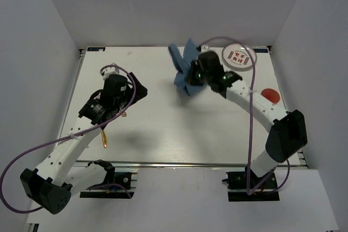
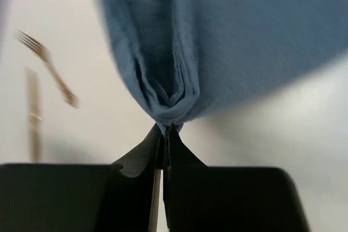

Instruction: Set the dinner table for one person

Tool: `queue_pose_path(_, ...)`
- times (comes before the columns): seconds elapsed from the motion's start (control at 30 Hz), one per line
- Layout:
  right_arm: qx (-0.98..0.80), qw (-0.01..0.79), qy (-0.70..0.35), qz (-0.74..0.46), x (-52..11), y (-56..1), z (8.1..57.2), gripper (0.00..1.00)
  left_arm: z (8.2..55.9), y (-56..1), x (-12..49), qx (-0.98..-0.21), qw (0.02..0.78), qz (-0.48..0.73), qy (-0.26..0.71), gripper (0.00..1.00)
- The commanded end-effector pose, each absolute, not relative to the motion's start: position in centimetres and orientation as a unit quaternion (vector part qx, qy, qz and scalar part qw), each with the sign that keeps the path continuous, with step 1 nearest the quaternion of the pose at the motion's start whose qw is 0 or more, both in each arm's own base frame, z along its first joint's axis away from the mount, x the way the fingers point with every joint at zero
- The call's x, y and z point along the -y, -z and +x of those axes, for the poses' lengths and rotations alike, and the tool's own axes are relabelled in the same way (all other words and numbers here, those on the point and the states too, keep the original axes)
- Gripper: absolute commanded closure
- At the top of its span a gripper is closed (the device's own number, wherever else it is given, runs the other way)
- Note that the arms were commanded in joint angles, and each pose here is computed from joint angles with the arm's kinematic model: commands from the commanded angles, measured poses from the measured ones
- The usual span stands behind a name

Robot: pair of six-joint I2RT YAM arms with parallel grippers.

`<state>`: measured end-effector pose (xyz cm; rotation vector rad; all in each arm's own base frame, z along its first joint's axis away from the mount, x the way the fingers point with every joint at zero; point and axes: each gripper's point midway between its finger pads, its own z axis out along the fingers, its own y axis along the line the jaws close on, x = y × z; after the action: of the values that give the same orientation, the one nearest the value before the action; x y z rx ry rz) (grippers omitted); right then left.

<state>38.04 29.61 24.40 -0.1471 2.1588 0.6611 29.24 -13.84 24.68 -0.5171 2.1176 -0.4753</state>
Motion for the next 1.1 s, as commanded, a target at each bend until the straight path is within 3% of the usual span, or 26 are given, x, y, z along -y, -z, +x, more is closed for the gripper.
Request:
queue_pose_path(0.0,-0.900,0.383,-0.203,-0.046,-25.4,-16.9,35.1,1.00,28.7,-21.5,13.8,-0.862,0.418,-0.217,0.187,0.02)
queue_pose_path(0.1,-0.910,0.379,-0.170,0.004,-22.1,-13.6,33.0,1.00,28.7,-17.8,14.8,-0.873,0.394,-0.216,0.192,0.02)
queue_pose_path(0.27,-0.873,0.437,-0.156,0.147,-16.2,-14.9,30.7,1.00,29.4,-13.6,18.2,-0.885,0.352,-0.191,0.236,0.02)
queue_pose_path(0.4,-0.856,0.458,-0.191,0.143,-15.2,-15.2,29.2,1.00,30.4,-12.7,19.6,-0.898,0.326,-0.176,0.236,0.02)
queue_pose_path(0.5,-0.860,0.439,-0.252,0.053,-19.0,-17.0,29.0,1.00,31.1,-13.9,19.2,-0.898,0.335,-0.181,0.220,0.03)
queue_pose_path(0.57,-0.843,0.403,-0.353,-0.040,-23.8,-19.2,27.6,1.00,31.3,-16.0,18.5,-0.885,0.359,-0.202,0.220,0.02)
queue_pose_path(0.7,-0.820,0.327,-0.446,-0.149,-30.9,-22.4,27.3,1.00,31.3,-19.3,13.8,-0.859,0.401,-0.280,0.151,0.02)
queue_pose_path(0.73,-0.785,0.322,-0.494,-0.189,-33.4,-26.3,26.2,1.00,31.2,-20.3,13.1,-0.852,0.413,-0.287,0.145,0.02)
queue_pose_path(0.8,-0.755,0.306,-0.539,-0.215,-35.8,-28.9,25.7,1.00,31.1,-23.4,11.6,-0.831,0.449,-0.300,0.136,0.02)
queue_pose_path(0.93,-0.657,0.314,-0.636,-0.256,-37.7,-39.8,24.5,1.00,30.7,-27.7,9.4,-0.800,0.498,-0.314,0.119,0.02)
queue_pose_path(1.03,-0.659,0.353,-0.618,-0.244,-37.4,-42.4,26.9,1.00,30.6,-29.9,8.4,-0.786,0.520,-0.317,0.109,0.02)
queue_pose_path(1.07,-0.683,0.351,-0.601,-0.222,-36.6,-40.9,29.2,1.00,30.6,-30.2,8.3,-0.785,0.523,-0.314,0.107,0.02)
